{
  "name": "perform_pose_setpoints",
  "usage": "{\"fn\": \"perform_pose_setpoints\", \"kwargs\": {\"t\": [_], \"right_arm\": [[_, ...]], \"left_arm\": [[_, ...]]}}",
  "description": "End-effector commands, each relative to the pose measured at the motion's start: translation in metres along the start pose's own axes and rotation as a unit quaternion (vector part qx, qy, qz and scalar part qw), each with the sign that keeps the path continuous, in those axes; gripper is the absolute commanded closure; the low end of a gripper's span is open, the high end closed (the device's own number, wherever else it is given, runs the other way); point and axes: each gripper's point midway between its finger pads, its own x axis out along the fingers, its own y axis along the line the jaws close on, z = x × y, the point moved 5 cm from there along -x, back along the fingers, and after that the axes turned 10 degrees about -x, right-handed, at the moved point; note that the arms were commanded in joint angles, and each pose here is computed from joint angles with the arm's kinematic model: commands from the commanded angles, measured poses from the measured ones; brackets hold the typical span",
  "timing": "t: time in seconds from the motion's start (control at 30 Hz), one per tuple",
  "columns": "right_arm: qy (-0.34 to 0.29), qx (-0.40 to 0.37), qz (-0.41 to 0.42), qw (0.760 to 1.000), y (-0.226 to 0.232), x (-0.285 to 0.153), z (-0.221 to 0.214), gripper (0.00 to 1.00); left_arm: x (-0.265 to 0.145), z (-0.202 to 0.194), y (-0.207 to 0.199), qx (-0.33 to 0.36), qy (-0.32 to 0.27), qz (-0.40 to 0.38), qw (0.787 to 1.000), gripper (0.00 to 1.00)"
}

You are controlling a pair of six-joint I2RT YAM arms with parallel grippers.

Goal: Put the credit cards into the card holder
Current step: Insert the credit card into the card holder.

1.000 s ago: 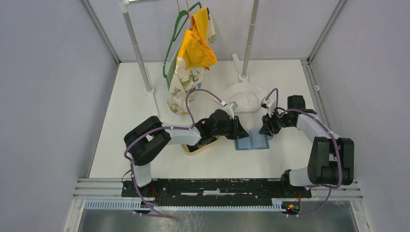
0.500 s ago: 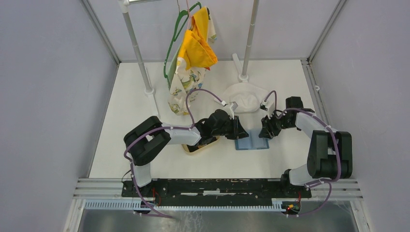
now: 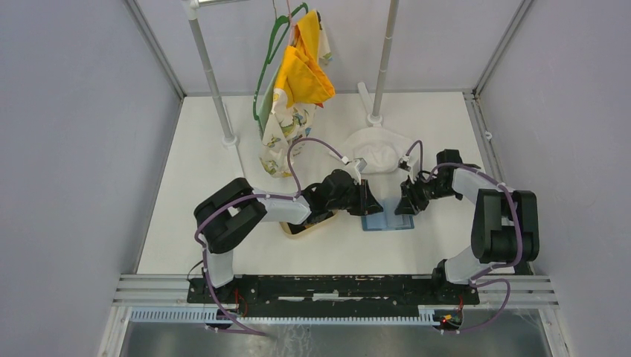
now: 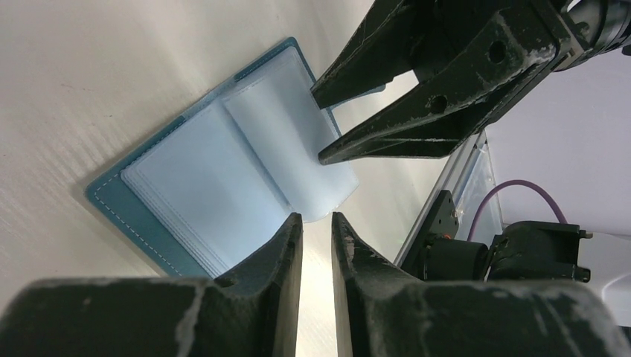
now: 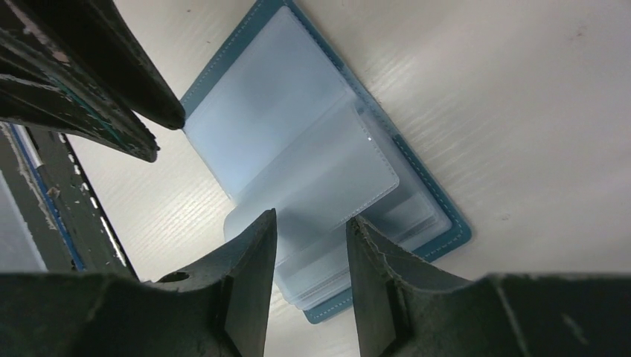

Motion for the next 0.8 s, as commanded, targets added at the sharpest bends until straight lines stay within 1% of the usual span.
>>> {"fn": "perform_pose_setpoints", "kwargs": {"t": [0.0,0.17,0.27,0.4,0.5,0.63,0.7,0.77], "right_arm": [[-0.039,-0.008,0.039,0.998,0.008,0.003,0.018,0.54],[-0.059,0.000,0.061,0.996,0.013,0.011,0.024,0.54],[-0.075,0.001,0.073,0.995,0.016,0.019,0.030,0.53],[-0.090,-0.012,0.125,0.988,0.033,0.038,0.045,0.52],[-0.098,-0.015,0.182,0.978,0.050,0.049,0.054,0.51],[-0.096,-0.021,0.242,0.965,0.068,0.059,0.059,0.50],[-0.094,-0.029,0.253,0.962,0.071,0.057,0.061,0.50],[-0.082,-0.049,0.240,0.966,0.065,0.052,0.064,0.50]], "left_arm": [[0.000,0.009,-0.017,0.020,-0.017,-0.036,0.999,0.73],[-0.009,0.014,-0.024,0.033,-0.032,-0.043,0.998,0.72],[-0.018,0.017,-0.032,0.047,-0.046,-0.054,0.996,0.69],[-0.032,0.017,-0.045,0.065,-0.058,-0.089,0.992,0.68],[-0.038,0.012,-0.062,0.079,-0.058,-0.130,0.987,0.67],[-0.040,-0.007,-0.087,0.107,-0.050,-0.188,0.975,0.68],[-0.038,-0.014,-0.095,0.122,-0.047,-0.200,0.971,0.68],[-0.035,-0.017,-0.097,0.129,-0.048,-0.202,0.970,0.69]]}}
